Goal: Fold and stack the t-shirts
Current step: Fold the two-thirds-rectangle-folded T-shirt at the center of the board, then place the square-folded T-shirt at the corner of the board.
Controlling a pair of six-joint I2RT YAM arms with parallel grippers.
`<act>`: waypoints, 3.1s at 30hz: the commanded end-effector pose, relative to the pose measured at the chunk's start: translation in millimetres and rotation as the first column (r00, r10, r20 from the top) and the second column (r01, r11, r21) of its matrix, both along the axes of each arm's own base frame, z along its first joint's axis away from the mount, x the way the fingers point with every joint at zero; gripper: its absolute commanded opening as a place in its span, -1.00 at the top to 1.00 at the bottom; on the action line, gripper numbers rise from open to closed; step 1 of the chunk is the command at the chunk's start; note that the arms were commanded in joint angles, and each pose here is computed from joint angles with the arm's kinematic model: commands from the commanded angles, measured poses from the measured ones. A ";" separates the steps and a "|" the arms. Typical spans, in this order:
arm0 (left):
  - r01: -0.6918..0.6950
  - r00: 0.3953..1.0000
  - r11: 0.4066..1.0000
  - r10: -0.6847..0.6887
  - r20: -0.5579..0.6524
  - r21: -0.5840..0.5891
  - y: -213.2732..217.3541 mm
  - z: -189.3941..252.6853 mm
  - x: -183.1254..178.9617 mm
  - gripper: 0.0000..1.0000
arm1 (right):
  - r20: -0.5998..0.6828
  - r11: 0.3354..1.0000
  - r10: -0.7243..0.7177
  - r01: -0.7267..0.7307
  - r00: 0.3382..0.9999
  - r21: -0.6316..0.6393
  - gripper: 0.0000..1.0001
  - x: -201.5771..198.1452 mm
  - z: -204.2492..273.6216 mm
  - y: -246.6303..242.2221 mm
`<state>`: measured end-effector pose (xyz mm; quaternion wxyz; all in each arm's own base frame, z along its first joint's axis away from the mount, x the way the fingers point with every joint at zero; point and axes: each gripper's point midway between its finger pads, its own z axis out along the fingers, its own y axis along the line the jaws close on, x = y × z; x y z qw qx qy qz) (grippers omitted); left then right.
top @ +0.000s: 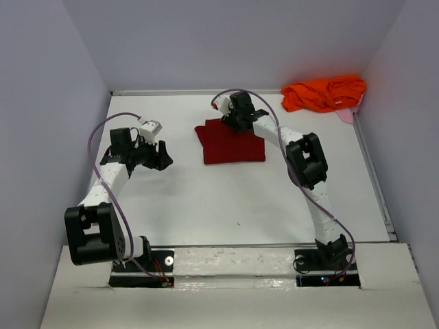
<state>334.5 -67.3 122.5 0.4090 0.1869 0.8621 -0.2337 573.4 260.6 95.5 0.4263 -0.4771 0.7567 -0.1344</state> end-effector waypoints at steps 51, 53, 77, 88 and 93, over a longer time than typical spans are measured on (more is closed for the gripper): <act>0.031 0.999 0.997 -0.034 -0.038 -0.066 -8.3 0.8 4.6 -0.38 | -0.174 0.965 0.259 -0.263 0.950 -0.001 -0.29 -189.0 -10.6 51.6; 0.033 0.999 0.997 -0.036 -0.039 -0.069 -8.7 0.3 4.7 -0.38 | -0.151 0.962 0.267 -0.272 0.952 -0.009 -0.29 -181.4 -9.3 56.5; 0.093 0.983 0.968 -0.126 -0.133 -0.233 -29.0 0.2 21.9 -0.38 | -0.099 0.959 0.274 -0.279 0.957 -0.042 1.00 -162.1 -40.5 71.8; 0.080 0.945 0.905 -0.202 -0.256 -0.418 -51.9 -38.0 77.1 -0.43 | -0.072 0.965 0.259 -0.260 0.963 -0.011 1.00 -162.7 -18.1 71.1; 0.103 0.943 0.906 -0.220 -0.249 -0.410 -75.7 -47.9 88.0 -0.51 | -0.053 0.966 0.257 -0.258 0.965 -0.004 1.00 -161.9 -4.4 70.8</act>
